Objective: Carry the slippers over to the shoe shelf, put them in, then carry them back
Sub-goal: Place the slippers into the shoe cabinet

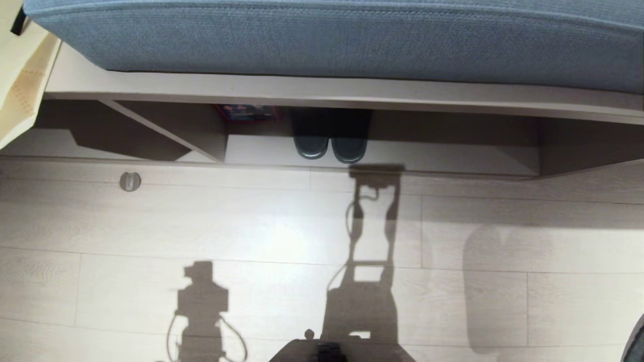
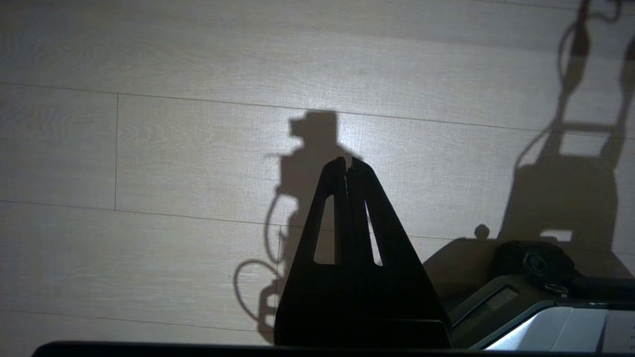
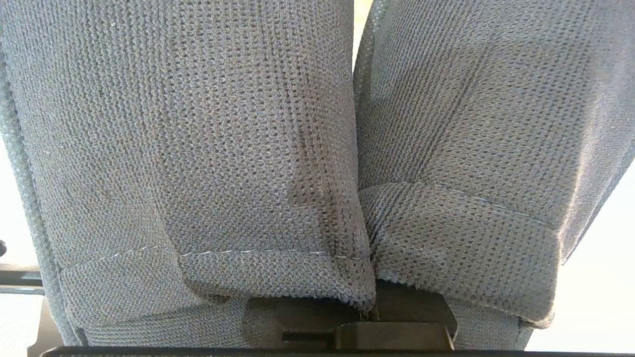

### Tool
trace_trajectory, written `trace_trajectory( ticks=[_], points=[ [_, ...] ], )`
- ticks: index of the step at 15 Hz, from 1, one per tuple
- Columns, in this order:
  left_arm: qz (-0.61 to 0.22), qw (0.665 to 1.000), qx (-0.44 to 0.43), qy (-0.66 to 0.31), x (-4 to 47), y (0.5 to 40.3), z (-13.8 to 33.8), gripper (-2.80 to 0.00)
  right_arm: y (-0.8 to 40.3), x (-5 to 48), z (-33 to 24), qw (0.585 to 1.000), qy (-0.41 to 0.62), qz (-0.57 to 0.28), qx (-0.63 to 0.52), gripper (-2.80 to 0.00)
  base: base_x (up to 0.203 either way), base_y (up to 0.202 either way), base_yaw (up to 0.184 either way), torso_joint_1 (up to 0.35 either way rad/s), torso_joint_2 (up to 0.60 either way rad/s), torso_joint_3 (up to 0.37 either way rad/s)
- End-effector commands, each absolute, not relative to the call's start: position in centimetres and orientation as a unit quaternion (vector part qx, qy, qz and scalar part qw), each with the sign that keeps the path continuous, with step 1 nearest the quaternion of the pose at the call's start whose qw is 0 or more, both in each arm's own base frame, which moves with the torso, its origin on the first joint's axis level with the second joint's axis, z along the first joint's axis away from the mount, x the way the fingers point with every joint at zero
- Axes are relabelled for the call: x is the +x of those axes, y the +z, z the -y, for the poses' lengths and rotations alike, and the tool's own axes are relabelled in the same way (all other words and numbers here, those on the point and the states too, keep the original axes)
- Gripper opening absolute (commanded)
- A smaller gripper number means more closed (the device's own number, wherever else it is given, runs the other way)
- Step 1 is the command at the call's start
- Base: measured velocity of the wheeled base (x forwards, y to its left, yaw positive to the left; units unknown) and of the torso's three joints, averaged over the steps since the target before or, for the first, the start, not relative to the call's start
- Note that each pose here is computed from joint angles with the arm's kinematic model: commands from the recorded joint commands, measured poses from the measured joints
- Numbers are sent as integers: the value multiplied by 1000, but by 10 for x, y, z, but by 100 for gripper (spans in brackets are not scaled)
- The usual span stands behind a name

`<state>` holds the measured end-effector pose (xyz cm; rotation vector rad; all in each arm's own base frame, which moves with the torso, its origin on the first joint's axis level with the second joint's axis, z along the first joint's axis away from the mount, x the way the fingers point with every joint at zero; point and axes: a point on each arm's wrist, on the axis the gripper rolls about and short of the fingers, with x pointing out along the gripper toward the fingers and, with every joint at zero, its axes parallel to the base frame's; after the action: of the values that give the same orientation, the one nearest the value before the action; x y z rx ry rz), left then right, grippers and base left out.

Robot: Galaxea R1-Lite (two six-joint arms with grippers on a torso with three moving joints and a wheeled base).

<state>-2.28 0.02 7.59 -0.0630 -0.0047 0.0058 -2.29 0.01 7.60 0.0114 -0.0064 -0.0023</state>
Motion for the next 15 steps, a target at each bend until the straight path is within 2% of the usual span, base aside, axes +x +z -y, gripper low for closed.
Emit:
trace_trajectory(
  ticks=[1, 15],
  points=[
    [2, 999, -32, 3, -23, 76, 0, -280, 76, -23, 0, 1000, -1, 3, 6, -280, 0, 0, 0, 2, 2, -198],
    [2, 999, -31, 3, -23, 76, 0, -280, 76, -23, 0, 1000, -8, 2, 10, -280, 0, 0, 0, 2, 2, -199]
  ],
)
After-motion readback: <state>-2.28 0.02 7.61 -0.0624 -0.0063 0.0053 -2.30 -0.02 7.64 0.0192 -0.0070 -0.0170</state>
